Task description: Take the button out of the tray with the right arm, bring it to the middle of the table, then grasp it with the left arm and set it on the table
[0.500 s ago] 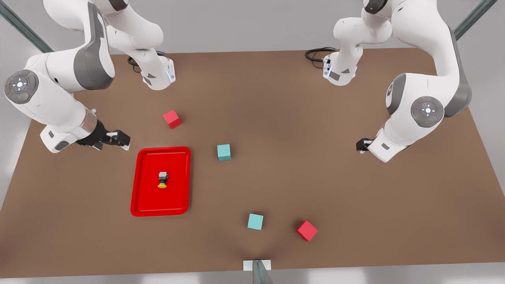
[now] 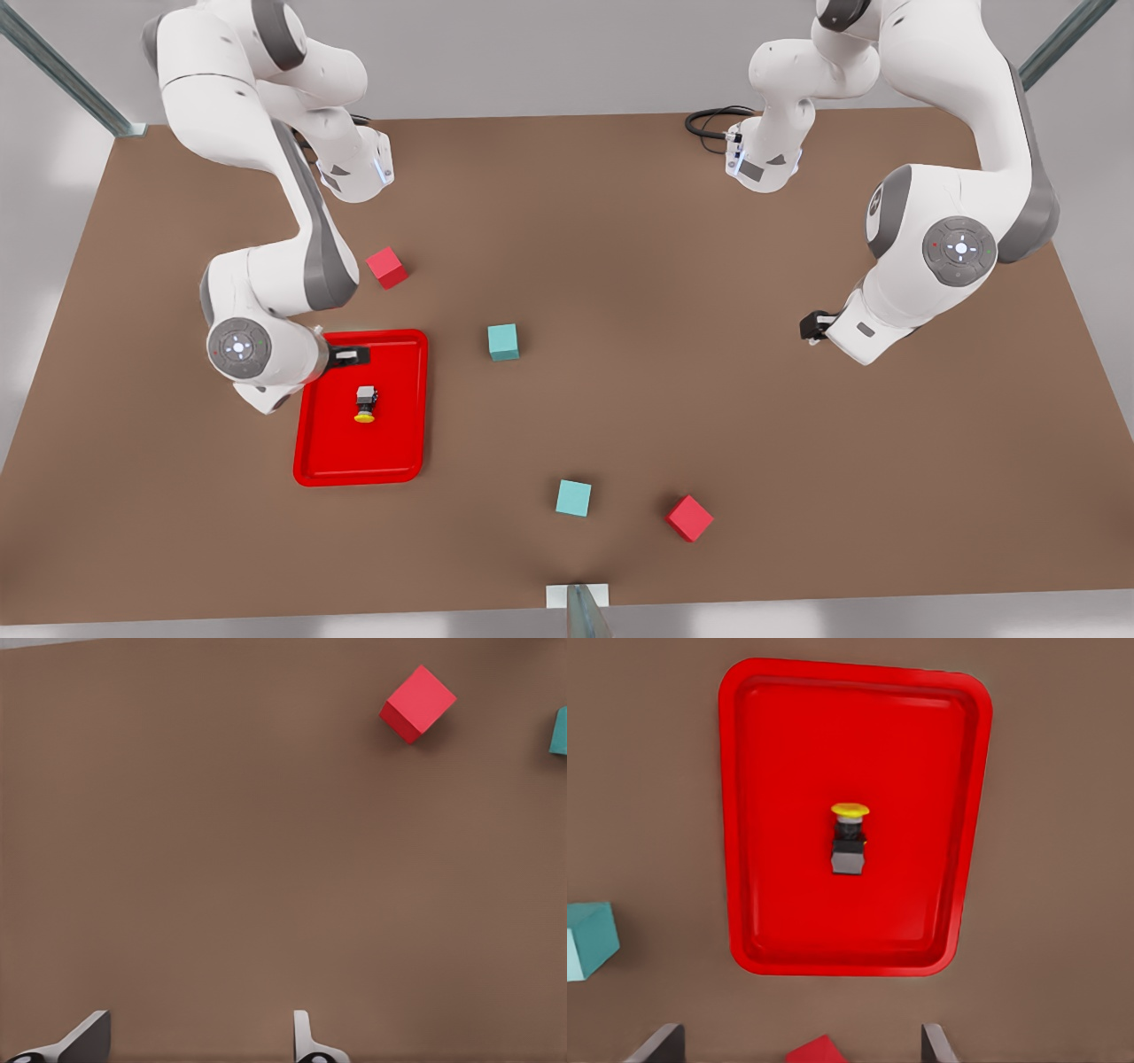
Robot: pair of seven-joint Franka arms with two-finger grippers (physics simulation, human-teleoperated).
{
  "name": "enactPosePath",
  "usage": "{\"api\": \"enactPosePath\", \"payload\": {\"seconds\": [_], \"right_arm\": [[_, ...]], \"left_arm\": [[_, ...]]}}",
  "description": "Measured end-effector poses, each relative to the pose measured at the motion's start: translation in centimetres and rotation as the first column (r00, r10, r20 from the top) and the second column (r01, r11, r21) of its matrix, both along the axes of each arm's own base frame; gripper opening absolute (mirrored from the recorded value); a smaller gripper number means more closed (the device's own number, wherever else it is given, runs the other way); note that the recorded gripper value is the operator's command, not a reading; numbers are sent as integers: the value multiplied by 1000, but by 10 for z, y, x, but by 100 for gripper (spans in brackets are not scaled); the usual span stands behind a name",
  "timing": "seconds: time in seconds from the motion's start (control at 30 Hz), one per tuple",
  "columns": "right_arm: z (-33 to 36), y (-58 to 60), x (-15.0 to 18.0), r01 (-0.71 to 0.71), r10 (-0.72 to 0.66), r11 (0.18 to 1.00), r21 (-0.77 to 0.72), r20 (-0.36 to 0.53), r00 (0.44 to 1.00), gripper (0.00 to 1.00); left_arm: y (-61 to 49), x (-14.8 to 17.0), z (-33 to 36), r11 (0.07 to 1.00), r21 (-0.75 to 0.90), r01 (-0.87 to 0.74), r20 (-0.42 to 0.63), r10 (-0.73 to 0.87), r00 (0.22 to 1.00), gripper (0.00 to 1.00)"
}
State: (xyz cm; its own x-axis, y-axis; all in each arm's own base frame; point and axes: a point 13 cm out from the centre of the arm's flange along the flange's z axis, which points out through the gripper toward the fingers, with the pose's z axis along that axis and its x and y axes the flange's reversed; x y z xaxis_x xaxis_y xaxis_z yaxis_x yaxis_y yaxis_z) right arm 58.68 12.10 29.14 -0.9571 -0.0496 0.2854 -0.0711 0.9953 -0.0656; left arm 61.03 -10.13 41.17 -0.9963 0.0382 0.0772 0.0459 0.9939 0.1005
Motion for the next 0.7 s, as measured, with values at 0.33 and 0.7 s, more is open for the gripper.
{"api": "enactPosePath", "payload": {"seconds": [0.33, 0.7], "right_arm": [[-195, 1, -24, 37, -40, 999, 28, 87, 995, 100], [-215, -18, 33, 101, -125, 990, 98, 283, 951, 100]], "left_arm": [[0, 0, 0, 1000, 0, -2, -1, 2, 1000, 100], [-1, 1, -8, 1000, 1, -2, -11, 2, 1000, 100]]}}
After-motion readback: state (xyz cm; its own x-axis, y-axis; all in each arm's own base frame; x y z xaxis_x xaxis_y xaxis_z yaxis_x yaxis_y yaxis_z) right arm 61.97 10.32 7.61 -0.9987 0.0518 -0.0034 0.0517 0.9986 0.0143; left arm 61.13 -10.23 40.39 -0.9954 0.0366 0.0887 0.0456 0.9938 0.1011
